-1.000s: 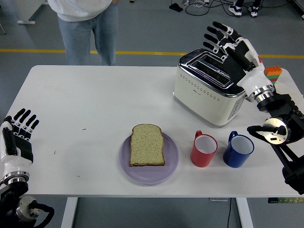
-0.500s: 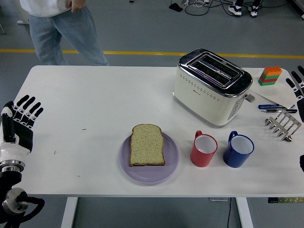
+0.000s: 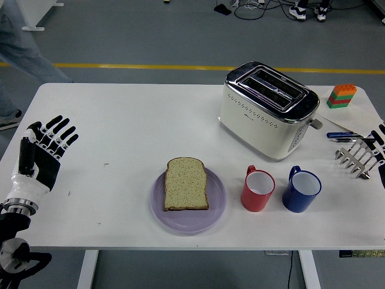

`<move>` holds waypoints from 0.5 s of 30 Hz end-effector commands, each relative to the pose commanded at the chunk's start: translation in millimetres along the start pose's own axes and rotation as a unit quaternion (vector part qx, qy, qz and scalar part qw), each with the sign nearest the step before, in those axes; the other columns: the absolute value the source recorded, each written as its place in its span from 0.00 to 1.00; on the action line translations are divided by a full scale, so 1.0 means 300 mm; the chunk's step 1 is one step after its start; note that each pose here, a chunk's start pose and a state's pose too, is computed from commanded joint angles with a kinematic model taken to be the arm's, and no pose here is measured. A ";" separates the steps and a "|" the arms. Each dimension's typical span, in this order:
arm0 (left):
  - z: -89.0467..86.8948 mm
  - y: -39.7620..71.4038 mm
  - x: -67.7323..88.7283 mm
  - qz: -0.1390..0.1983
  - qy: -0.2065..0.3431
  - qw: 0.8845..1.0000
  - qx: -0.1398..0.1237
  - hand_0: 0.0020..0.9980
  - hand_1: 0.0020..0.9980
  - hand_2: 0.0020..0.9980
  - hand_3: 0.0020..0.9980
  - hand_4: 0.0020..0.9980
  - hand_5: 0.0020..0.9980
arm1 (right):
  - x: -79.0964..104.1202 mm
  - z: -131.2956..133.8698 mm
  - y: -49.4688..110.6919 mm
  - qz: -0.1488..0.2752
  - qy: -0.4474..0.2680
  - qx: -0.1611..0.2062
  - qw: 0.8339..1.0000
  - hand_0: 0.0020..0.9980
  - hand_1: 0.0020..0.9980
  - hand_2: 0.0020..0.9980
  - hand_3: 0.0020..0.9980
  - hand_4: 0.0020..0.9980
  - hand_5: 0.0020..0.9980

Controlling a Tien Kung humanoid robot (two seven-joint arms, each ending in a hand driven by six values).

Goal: Push plate across desktop,pick up the break from the machine,place the break in the plate

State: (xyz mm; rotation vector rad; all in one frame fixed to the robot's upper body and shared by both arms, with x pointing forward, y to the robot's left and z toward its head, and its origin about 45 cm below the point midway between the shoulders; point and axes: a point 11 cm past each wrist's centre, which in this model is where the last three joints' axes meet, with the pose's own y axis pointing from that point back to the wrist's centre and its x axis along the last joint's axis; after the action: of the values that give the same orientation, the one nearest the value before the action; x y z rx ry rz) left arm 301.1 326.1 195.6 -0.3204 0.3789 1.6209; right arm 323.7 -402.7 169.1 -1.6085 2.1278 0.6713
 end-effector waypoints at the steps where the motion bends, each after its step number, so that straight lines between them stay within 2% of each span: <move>1: 0.005 -0.001 0.002 0.002 -0.001 1.000 -0.002 0.79 0.78 0.80 0.68 0.46 0.96 | -0.001 0.001 0.000 -0.001 0.001 -0.001 1.000 0.75 0.70 0.72 0.68 0.53 0.28; 11: 0.059 -0.002 0.020 0.015 -0.007 1.000 -0.025 0.79 0.77 0.80 0.68 0.45 0.95 | 0.005 0.006 -0.002 0.000 0.005 -0.009 1.000 0.74 0.70 0.71 0.67 0.52 0.28; 12: 0.063 -0.003 0.021 0.015 -0.007 0.999 -0.027 0.79 0.77 0.80 0.70 0.49 0.99 | 0.005 0.007 -0.002 -0.001 0.002 -0.010 1.000 0.74 0.70 0.71 0.66 0.52 0.28; 15: 0.074 -0.005 0.023 0.017 -0.006 0.999 -0.033 0.79 0.77 0.80 0.70 0.49 0.99 | 0.000 0.011 -0.004 -0.005 -0.016 -0.011 1.000 0.74 0.70 0.71 0.66 0.52 0.28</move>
State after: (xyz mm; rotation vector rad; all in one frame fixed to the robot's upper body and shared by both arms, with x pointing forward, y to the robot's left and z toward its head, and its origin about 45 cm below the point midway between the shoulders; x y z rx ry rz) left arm 302.5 341.9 212.5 -0.3544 0.3237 1.6707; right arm 325.0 -401.0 166.4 -1.6093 2.0949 0.7141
